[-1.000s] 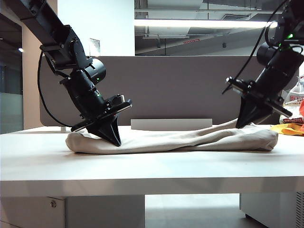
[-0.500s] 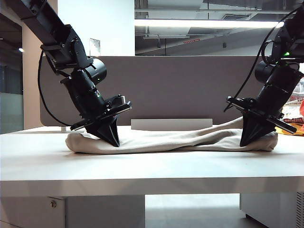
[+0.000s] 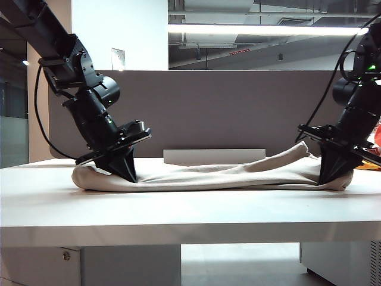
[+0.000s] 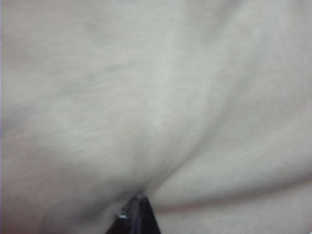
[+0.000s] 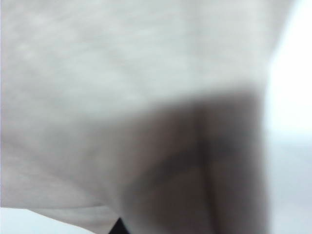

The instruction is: Fold the bottom side of the T-shirt horizontally towards the center, about one-third of the way, then fold the sleeve back towards the center, creating a straight line along the edge of the T-shirt, and finally fold the bottom of the T-shirt up towards the top, creating a neat rectangle.

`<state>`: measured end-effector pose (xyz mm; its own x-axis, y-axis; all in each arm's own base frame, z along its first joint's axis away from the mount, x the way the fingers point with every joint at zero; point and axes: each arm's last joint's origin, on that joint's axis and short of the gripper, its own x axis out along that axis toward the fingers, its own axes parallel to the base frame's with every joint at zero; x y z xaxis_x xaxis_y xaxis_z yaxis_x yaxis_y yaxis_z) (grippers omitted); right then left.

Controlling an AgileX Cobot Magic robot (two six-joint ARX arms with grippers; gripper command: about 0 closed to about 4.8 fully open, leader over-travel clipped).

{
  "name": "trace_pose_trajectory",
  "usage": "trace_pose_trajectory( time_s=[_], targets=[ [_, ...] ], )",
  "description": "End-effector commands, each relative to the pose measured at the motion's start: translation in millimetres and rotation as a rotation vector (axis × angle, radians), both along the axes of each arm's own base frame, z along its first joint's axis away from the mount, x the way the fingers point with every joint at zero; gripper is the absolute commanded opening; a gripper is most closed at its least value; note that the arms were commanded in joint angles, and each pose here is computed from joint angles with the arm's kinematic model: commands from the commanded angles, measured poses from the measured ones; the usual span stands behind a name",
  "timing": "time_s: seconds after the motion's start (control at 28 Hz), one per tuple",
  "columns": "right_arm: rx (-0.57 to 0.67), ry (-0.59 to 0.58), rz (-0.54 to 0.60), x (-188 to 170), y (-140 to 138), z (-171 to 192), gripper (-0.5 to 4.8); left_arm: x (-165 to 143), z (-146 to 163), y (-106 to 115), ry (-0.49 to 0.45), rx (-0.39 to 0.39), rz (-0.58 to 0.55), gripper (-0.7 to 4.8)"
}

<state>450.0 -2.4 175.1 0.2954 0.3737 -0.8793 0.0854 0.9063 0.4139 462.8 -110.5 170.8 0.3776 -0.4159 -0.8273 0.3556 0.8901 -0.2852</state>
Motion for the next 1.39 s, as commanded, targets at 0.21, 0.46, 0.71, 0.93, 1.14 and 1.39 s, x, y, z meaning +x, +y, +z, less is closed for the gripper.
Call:
trace_pose_trajectory(
  time_s=[0.21,0.46,0.71,0.93,1.14,1.39],
  targets=[
    [-0.058,0.022,-0.027,-2.5,-12.4,0.7,-0.04,-0.9,-13.7,18.4,0.057,0.103,0.043,-0.06],
    [0.097,-0.047,0.052,-3.5,-5.5,18.1,-0.04,0.1,-10.9,15.3,0.032,0.083,0.011,-0.06],
    [0.166,-0.251,0.057,2.5,1.7,54.9,-0.04,5.0,7.7,9.8,-0.058,-0.023,0.019,-0.06],
    [0.162,-0.267,0.067,6.5,10.9,51.1,-0.04,3.9,21.8,-7.2,-0.082,-0.123,-0.062,0.24],
    [0.184,-0.278,0.096,7.4,19.6,51.4,-0.04,2.5,42.4,-36.9,-0.138,-0.161,-0.147,2.37],
    [0.161,-0.325,0.119,3.6,20.7,65.1,-0.04,0.1,89.8,-35.8,-0.292,-0.068,-0.090,0.33]
  ],
)
